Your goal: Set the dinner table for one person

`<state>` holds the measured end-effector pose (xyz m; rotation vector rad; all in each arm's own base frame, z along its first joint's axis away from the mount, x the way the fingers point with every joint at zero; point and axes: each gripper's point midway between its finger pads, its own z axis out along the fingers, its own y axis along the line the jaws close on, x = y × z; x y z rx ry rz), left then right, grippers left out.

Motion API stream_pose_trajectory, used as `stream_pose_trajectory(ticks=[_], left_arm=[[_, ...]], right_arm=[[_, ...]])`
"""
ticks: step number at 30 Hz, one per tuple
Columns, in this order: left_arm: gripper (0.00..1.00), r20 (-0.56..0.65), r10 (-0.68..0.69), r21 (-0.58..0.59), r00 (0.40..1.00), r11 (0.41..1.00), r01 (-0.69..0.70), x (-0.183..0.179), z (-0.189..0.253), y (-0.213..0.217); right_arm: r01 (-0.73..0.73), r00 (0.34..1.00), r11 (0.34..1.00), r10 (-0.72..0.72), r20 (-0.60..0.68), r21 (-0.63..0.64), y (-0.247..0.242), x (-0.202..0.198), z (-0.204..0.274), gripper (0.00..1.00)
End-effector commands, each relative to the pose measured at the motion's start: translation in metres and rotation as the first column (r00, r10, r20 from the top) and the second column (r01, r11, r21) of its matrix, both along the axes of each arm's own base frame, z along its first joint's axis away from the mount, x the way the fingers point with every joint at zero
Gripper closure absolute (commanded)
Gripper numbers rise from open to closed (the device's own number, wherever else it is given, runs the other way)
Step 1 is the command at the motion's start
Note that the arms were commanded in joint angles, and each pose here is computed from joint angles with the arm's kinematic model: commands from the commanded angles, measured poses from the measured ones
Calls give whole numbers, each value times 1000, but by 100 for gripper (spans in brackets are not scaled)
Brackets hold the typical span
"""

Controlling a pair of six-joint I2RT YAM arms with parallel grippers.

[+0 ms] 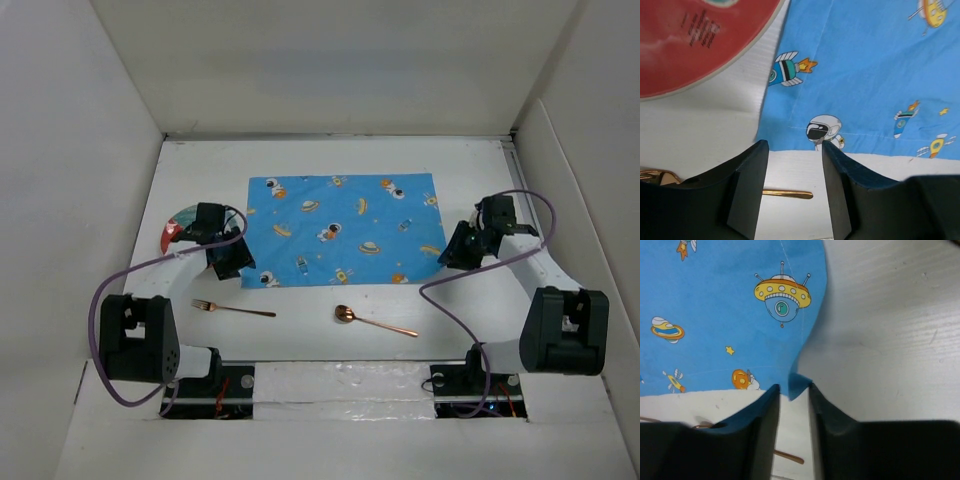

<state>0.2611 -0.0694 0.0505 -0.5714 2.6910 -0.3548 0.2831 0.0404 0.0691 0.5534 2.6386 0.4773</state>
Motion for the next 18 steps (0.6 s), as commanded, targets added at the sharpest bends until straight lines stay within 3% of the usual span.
stream_pose_trajectory(ticks=[1,4,7,8,9,10,11,12,13,18], left_arm=[[56,117,-7,22,993,1000,4,23,40,3],[57,210,-16,20,977,1000,12,42,77,2],[65,332,-34,3,943,999,35,59,124,-3],[68,385,-41,-4,922,999,46,66,146,-6],[78,412,-46,-13,910,998,57,68,157,-8],[85,443,-56,-32,895,996,78,70,170,-13],[93,497,-59,-44,865,995,93,74,194,-16],[100,521,-56,-58,852,993,101,75,205,-19],[100,554,-59,-76,830,990,121,76,219,-23],[100,691,-7,-126,723,983,130,70,288,-27]], right_arm=[[4,996,1000,-3,86,-16,-3,8,37,58],[13,987,999,-5,163,-46,-8,19,74,50],[-26,962,998,42,269,-62,6,31,117,51],[-41,953,997,57,297,-58,14,34,126,56],[-70,943,997,80,323,-42,25,36,135,64],[-98,926,995,100,365,-23,38,42,146,87],[-165,908,986,153,389,-3,65,42,154,100],[-189,902,981,159,401,34,84,44,158,100],[-230,867,972,179,465,54,104,53,170,100],[-462,808,869,330,488,178,249,60,161,100]])
